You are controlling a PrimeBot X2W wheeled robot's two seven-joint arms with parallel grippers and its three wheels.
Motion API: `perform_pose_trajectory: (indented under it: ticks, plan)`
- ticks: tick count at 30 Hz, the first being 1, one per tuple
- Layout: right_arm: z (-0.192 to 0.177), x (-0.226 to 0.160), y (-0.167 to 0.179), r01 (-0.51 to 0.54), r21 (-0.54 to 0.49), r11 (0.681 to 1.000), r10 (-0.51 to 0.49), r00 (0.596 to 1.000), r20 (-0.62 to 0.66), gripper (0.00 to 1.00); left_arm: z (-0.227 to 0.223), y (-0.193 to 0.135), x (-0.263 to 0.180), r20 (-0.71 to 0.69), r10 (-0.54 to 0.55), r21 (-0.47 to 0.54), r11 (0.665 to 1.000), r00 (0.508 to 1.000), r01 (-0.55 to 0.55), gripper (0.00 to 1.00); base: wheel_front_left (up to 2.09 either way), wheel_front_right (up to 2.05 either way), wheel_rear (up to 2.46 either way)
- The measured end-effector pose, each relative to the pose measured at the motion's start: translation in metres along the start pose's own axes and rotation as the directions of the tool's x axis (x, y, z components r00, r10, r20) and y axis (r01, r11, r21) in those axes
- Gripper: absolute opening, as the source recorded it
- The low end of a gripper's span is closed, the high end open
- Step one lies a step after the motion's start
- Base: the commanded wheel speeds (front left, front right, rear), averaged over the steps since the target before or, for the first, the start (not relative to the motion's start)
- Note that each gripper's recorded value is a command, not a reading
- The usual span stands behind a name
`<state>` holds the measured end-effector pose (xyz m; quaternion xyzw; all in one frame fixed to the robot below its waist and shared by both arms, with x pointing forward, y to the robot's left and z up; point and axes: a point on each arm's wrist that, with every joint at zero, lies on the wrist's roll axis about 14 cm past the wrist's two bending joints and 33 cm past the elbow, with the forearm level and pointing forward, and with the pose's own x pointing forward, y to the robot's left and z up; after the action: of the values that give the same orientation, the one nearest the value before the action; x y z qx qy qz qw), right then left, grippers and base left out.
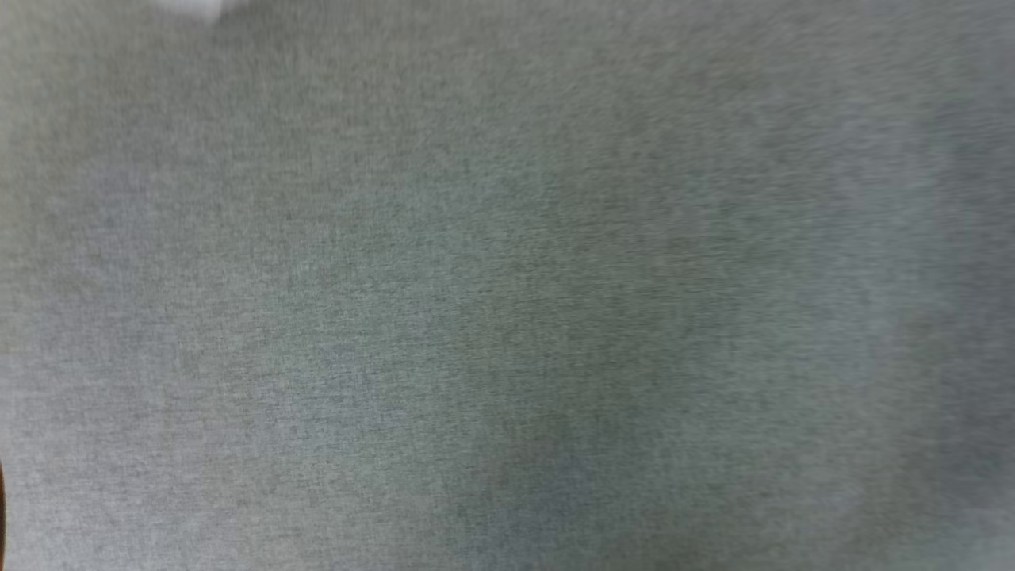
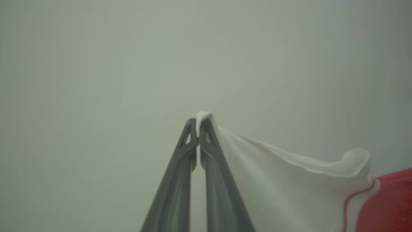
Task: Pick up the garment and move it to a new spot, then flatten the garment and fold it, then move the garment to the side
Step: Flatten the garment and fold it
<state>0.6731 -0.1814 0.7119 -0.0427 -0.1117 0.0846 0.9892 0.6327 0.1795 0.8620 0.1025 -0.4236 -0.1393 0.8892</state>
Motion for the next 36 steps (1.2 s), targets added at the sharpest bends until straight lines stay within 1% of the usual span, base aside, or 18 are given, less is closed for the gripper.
perform_pose_trajectory:
  ticks: [1,2,4,6,9,11,13,14,17,18,19,22,23,24,28,33,36]
  plan:
    - [-0.007,0.015,-0.003,0.012,-0.037,0.999,-0.012,1.000,0.018,0.00,-0.017,0.008,0.003,-0.006,0.031,0.002,1.000,0.999,-0.031,0.00,0.00,0.00,0.00]
    - [-0.011,0.022,-0.003,0.013,-0.066,0.998,-0.012,1.000,0.022,0.00,-0.027,0.011,0.003,-0.016,0.046,-0.002,0.999,0.999,-0.046,0.00,0.00,0.00,0.00]
    - [-0.024,0.035,-0.001,0.012,-0.095,0.995,-0.009,1.000,0.026,0.00,-0.050,0.014,0.000,-0.043,0.059,0.010,0.998,0.997,-0.058,0.00,0.00,0.00,0.00]
    - [-0.042,0.045,-0.001,0.014,-0.088,0.996,-0.012,1.000,0.021,0.00,-0.074,0.014,-0.007,-0.077,0.069,0.006,0.998,0.995,-0.069,0.00,0.00,0.00,0.00]
    - [-0.070,0.054,0.004,0.011,-0.061,0.998,-0.010,1.000,0.009,0.00,-0.104,0.010,-0.019,-0.129,0.079,-0.037,0.996,0.988,-0.085,0.00,0.00,0.00,0.00]
    - [-0.094,0.055,0.011,-0.001,-0.040,0.999,0.000,1.000,-0.020,0.00,-0.129,0.002,-0.036,-0.187,0.083,-0.083,0.992,0.979,-0.100,0.00,0.00,0.00,0.00]
    - [-0.126,0.048,0.020,-0.022,-0.029,0.999,0.019,0.997,-0.077,0.00,-0.157,-0.012,-0.060,-0.269,0.067,-0.115,0.988,0.961,-0.101,0.00,0.00,0.00,0.00]
    - [-0.138,0.044,0.023,-0.025,-0.008,1.000,0.024,0.995,-0.100,0.00,-0.166,-0.019,-0.070,-0.299,0.061,-0.136,0.985,0.952,-0.106,0.00,0.00,0.00,0.00]
    - [-0.158,0.030,0.030,-0.036,0.019,0.999,0.038,0.990,-0.137,0.00,-0.180,-0.039,-0.098,-0.363,0.033,-0.177,0.979,0.931,-0.103,0.00,0.00,0.00,0.00]
    - [-0.166,0.024,0.034,-0.043,0.025,0.999,0.046,0.986,-0.157,0.00,-0.183,-0.047,-0.109,-0.383,0.018,-0.192,0.976,0.924,-0.099,0.00,0.00,0.00,0.00]
    - [-0.187,0.007,0.041,-0.052,0.045,0.998,0.061,0.975,-0.215,0.00,-0.189,-0.062,-0.137,-0.431,0.000,-0.224,0.969,0.902,-0.107,0.00,0.00,0.00,0.00]
    - [-0.214,-0.024,0.049,-0.056,0.077,0.995,0.078,0.948,-0.308,0.00,-0.190,-0.079,-0.185,-0.507,-0.020,-0.246,0.961,0.862,-0.122,0.00,0.00,0.00,0.00]
    - [-0.221,-0.036,0.054,-0.074,0.075,0.994,0.095,0.936,-0.339,0.00,-0.188,-0.084,-0.199,-0.527,-0.025,-0.255,0.958,0.849,-0.130,0.00,0.00,0.00,0.00]
    - [-0.240,-0.074,0.064,-0.093,0.093,0.991,0.124,0.898,-0.422,0.00,-0.178,-0.101,-0.245,-0.594,-0.045,-0.279,0.948,0.803,-0.153,0.00,0.00,0.00,0.00]
    - [-0.241,-0.114,0.063,-0.082,0.126,0.989,0.133,0.873,-0.469,0.00,-0.156,-0.118,-0.304,-0.672,-0.073,-0.293,0.940,0.737,-0.174,0.00,0.00,0.00,0.00]
    - [-0.232,-0.162,0.061,-0.063,0.165,0.984,0.139,0.851,-0.506,0.00,-0.121,-0.125,-0.372,-0.754,-0.094,-0.283,0.940,0.651,-0.192,0.00,0.00,0.00,0.00]
    - [-0.223,-0.187,0.058,-0.044,0.192,0.980,0.140,0.843,-0.520,0.00,-0.097,-0.127,-0.400,-0.787,-0.109,-0.281,0.940,0.608,-0.194,0.00,0.00,0.00,0.00]
